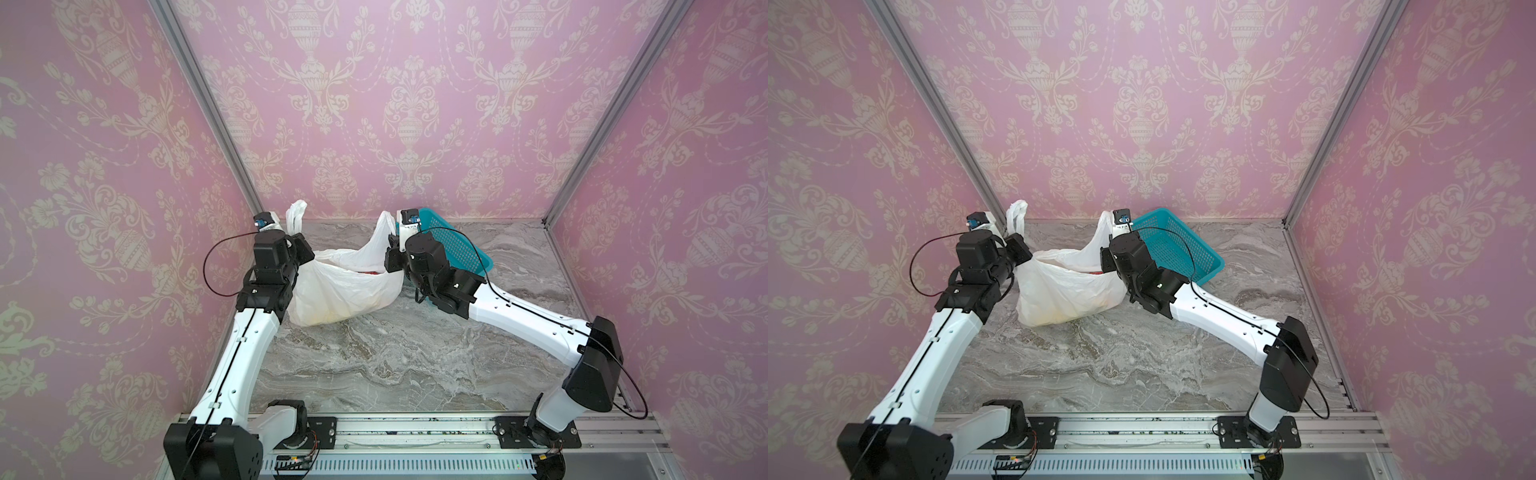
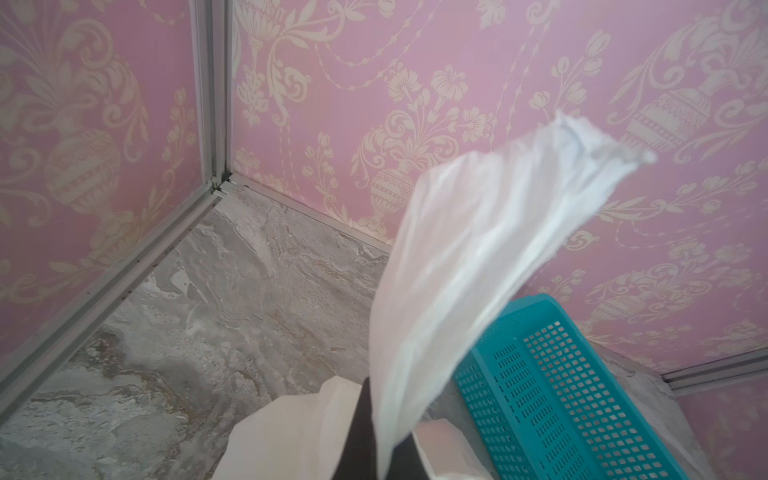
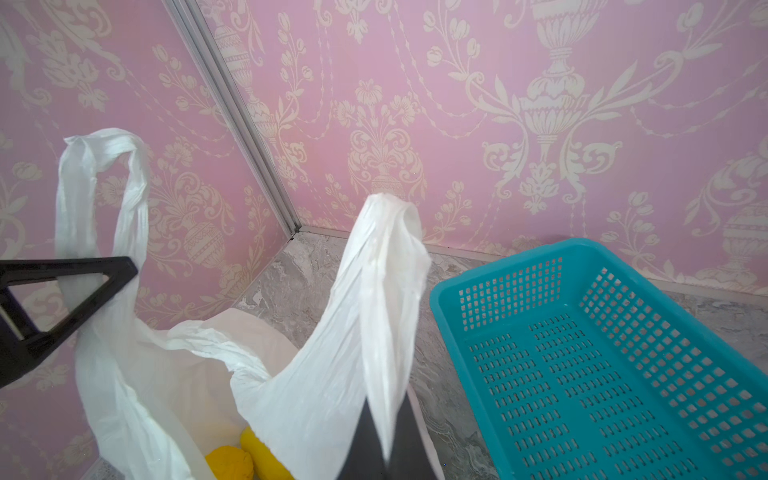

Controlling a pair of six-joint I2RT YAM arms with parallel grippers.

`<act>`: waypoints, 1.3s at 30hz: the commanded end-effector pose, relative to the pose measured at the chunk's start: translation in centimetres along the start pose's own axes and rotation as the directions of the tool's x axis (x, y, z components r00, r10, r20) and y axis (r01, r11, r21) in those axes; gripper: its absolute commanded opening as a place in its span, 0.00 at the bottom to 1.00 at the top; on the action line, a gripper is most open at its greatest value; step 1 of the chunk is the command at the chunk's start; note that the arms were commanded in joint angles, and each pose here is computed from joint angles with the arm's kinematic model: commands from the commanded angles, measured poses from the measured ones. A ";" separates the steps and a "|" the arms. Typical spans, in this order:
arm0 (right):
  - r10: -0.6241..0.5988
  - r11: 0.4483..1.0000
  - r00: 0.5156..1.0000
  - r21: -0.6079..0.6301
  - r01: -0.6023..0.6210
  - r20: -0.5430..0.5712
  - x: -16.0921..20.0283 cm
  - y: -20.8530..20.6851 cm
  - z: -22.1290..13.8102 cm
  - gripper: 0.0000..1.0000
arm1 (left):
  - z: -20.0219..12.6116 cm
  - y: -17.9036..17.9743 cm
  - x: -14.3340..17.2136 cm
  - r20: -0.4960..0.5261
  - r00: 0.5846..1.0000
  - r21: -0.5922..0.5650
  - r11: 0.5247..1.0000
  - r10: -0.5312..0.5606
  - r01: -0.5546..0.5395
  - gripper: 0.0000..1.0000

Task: Untie the knot of the plastic bag and take out the fruit
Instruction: Pick up the plastic bag from the middle-left of the table, then place the plastic bag at the top-left of the table.

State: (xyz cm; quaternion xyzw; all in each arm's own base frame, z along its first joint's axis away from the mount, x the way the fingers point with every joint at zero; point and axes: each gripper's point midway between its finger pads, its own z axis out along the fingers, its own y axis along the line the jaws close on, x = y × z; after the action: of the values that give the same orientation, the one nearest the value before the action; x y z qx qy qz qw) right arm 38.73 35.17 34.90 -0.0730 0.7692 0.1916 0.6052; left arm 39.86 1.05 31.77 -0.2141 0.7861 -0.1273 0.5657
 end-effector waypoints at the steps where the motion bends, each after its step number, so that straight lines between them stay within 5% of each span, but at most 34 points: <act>1: 0.064 0.998 0.995 0.018 -0.065 0.076 -3.1 0.1 0.6 0.00 | 0.9 -2.5 -2.9 -0.015 0.996 0.148 0.985 -0.092 0.093 0.00; 12: 0.093 0.995 0.984 0.017 -0.096 0.151 -7.7 1.5 5.4 0.00 | 1.5 -6.8 -9.6 0.027 1.000 0.243 0.970 0.007 -0.014 0.00; 16: 0.077 0.997 0.987 0.020 -0.081 0.140 -6.6 1.5 5.8 0.00 | 1.8 -5.6 -6.6 -0.010 0.999 0.250 0.967 -0.037 0.038 0.00; 22: 0.058 0.998 0.997 0.009 -0.058 0.049 -0.3 1.0 5.9 0.00 | 1.8 0.3 1.0 -0.114 0.986 0.064 0.990 -0.121 0.129 0.00; 26: 0.065 0.998 0.998 0.016 -0.065 0.003 3.3 0.2 5.4 0.00 | 0.0 0.8 3.3 -0.134 0.976 0.052 0.983 -0.169 0.178 0.00; 29: 0.072 0.996 0.997 0.043 -0.072 -0.014 4.9 -0.9 4.4 0.06 | -2.5 -0.6 4.1 -0.124 0.989 0.046 0.995 -0.086 0.092 0.20; 34: 0.089 0.995 0.995 0.052 -0.087 -0.036 5.8 -2.3 1.7 0.58 | -7.0 -3.6 0.9 -0.070 0.990 0.062 0.991 0.126 -0.122 0.72; 39: 0.108 0.992 0.993 0.073 -0.103 -0.056 6.1 -3.8 -1.8 0.73 | -10.5 -4.4 -5.0 0.005 0.951 -0.021 0.950 0.311 -0.310 0.82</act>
State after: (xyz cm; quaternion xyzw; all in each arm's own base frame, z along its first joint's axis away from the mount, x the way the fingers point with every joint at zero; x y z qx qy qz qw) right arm 38.20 33.09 27.77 -0.0372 0.7988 0.1874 0.5704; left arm 33.66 -2.52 40.80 -0.1318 0.7875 -0.1181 0.5904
